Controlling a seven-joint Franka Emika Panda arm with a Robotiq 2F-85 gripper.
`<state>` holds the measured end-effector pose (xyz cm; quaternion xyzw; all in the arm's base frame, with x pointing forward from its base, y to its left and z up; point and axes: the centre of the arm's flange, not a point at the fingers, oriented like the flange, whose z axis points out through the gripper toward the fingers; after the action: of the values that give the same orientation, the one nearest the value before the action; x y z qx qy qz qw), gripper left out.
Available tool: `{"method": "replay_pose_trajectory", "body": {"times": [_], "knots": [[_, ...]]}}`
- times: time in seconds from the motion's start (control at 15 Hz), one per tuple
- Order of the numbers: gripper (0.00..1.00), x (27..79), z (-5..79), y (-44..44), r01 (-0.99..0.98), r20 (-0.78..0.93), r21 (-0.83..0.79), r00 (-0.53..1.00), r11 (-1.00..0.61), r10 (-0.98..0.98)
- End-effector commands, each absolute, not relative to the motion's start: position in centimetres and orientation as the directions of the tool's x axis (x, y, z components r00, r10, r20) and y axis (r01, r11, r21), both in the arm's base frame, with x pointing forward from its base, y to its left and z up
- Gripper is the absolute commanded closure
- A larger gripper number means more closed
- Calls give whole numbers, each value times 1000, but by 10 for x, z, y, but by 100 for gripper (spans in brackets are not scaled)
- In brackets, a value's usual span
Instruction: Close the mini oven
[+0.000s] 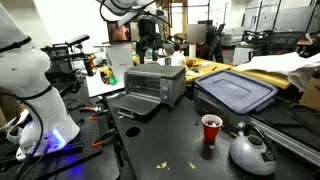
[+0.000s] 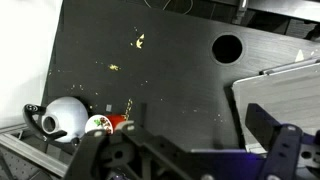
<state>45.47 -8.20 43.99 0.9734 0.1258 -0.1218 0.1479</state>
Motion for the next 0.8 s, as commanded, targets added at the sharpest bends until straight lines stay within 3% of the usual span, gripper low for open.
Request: {"method": "replay_pose_trajectory", "body": {"times": [0.0,0.73], "knots": [[0,455,440,-82,281,-274,257,939,-925,209],[0,460,426,-94,284,-288,223,933,-932,216]]}}
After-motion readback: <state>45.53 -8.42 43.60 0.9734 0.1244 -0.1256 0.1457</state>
